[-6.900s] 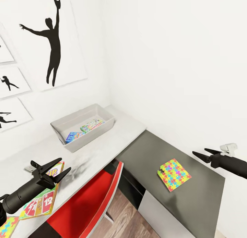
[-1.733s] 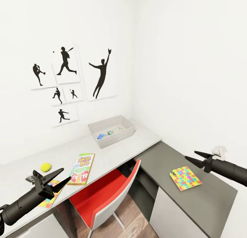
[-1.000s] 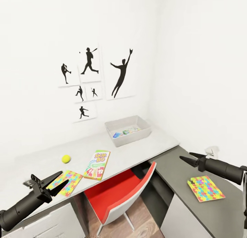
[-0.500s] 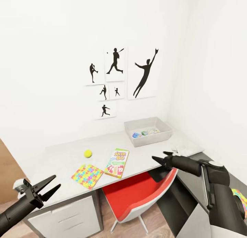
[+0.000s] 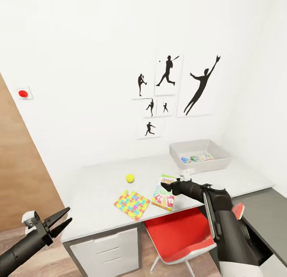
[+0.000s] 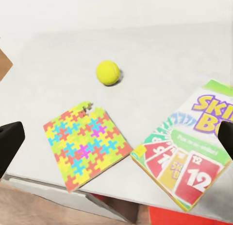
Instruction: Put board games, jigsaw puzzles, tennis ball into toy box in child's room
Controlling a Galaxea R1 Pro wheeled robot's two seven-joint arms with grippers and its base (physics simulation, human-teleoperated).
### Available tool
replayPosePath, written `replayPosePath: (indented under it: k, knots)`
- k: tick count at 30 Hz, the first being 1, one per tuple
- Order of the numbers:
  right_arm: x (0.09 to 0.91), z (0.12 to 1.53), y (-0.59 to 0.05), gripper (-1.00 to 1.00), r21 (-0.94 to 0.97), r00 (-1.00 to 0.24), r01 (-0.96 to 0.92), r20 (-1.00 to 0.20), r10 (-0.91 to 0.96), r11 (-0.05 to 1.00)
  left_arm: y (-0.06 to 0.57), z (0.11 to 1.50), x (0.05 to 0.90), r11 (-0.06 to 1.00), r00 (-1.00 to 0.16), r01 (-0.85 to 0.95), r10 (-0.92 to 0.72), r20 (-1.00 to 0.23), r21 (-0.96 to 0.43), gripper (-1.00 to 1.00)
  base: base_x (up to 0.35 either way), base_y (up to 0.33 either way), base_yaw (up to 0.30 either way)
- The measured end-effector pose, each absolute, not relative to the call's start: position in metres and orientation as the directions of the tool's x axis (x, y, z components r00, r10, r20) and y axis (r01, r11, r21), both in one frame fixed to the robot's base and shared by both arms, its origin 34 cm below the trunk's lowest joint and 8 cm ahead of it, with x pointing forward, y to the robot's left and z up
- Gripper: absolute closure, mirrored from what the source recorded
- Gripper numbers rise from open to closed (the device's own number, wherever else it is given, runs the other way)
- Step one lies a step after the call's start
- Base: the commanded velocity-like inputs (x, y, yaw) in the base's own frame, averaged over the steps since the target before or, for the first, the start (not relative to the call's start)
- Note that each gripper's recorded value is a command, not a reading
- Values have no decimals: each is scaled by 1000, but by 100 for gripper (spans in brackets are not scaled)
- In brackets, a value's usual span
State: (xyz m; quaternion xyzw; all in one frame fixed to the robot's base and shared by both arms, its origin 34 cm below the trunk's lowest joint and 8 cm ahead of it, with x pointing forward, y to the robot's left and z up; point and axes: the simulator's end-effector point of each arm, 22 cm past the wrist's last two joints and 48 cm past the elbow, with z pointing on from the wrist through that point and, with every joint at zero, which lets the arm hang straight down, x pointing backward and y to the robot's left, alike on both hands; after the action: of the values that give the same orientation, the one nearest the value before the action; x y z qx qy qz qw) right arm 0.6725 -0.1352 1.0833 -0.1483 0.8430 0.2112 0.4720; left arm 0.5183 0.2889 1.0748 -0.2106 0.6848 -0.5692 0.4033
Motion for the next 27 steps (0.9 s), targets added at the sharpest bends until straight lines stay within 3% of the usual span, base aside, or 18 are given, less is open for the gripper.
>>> replayPosePath:
  k: [11,14,27]
  knots:
    - [681,1070,-133,-100,141,-515,-401,-852,-96,905,297,1053,517,257,-583,118,-764,-276,-959,-100,218,315,3]
    - [689,1050,-127,-100,108,-554,-383,-822,-134,917,299,1051,517,259,-583,111,-765,-274,-959,-100,112,206,237]
    - [721,1008,-134,-100,96,-654,-332,-740,-156,938,322,984,513,287,-577,-80,-794,-190,-955,-100,9,16,187]
